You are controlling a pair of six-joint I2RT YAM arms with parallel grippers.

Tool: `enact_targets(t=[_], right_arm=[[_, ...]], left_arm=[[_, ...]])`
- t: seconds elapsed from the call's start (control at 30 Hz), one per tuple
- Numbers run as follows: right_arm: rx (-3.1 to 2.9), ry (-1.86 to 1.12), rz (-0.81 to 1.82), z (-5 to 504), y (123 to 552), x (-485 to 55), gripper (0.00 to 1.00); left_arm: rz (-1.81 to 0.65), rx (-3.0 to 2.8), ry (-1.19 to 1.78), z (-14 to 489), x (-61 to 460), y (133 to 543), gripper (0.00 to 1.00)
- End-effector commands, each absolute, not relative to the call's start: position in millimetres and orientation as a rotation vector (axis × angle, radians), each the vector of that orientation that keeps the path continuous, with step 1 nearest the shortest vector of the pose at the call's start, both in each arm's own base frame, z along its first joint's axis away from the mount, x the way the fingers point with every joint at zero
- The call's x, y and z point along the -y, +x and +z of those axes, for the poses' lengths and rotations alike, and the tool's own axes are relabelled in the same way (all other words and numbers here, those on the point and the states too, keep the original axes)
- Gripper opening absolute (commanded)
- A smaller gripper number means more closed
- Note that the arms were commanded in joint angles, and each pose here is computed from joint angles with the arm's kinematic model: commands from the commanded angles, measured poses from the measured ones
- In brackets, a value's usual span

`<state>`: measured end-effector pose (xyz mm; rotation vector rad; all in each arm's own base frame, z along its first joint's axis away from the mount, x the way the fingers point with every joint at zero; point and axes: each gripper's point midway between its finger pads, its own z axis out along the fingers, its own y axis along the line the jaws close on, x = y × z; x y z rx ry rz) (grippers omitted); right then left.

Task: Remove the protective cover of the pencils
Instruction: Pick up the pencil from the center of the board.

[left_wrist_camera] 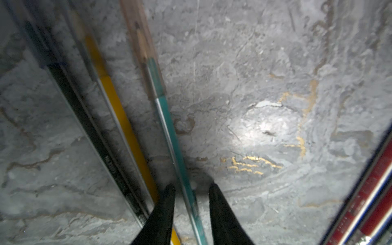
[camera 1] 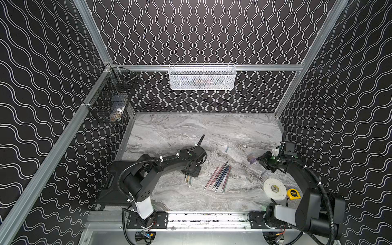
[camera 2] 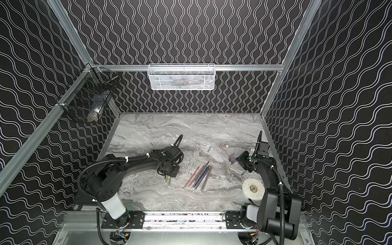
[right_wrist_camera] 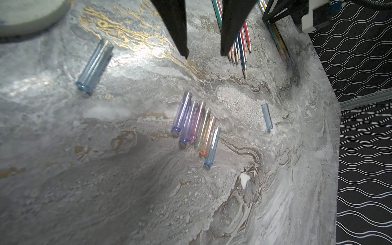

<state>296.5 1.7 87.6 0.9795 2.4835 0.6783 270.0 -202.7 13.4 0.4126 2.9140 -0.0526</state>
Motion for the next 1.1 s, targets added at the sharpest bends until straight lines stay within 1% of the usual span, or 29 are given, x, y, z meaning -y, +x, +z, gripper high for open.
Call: enact_targets(t=[0.0,0.07,0.23,0.4,0.57,0.67,0.87,0.93,0.97,1.07], right_arm=[[-2.496,0.961,0.693,91,294,-5,0.27],[-2.497,0.959,0.694,91,295,-5,0.27],[-2.499,0.955,0.7,91,296,-6,0.27],[-2.496,0.954,0.704,91,296,-6,0.27],[-2.492,0.95,0.707,91,297,-6,0.27],[-2.494,0.95,0.701,90,296,-5,0.27],[-2.486,0.911,0.726,94,298,-9,0.27],[-2.475,0.857,0.806,100,302,-20,0.27],[-2.463,0.798,0.882,106,305,-34,0.27],[-2.465,0.576,1.041,122,312,-87,0.32]], left_arm=[[-0.094,-2.957,0.392,4,206,265,0.32],[-0.1,-2.967,0.392,1,206,264,0.3],[-0.083,-2.986,0.394,-3,204,261,0.2],[-0.067,-3.004,0.394,-8,201,258,0.18],[-0.066,-3.0,0.401,-7,202,260,0.1],[-0.078,-2.982,0.391,1,205,264,0.08],[-0.156,-2.94,0.367,29,217,272,0.07],[-0.183,-2.916,0.361,42,221,275,0.07],[-0.199,-2.901,0.362,50,223,276,0.07],[-0.235,-2.866,0.378,69,230,278,0.07]])
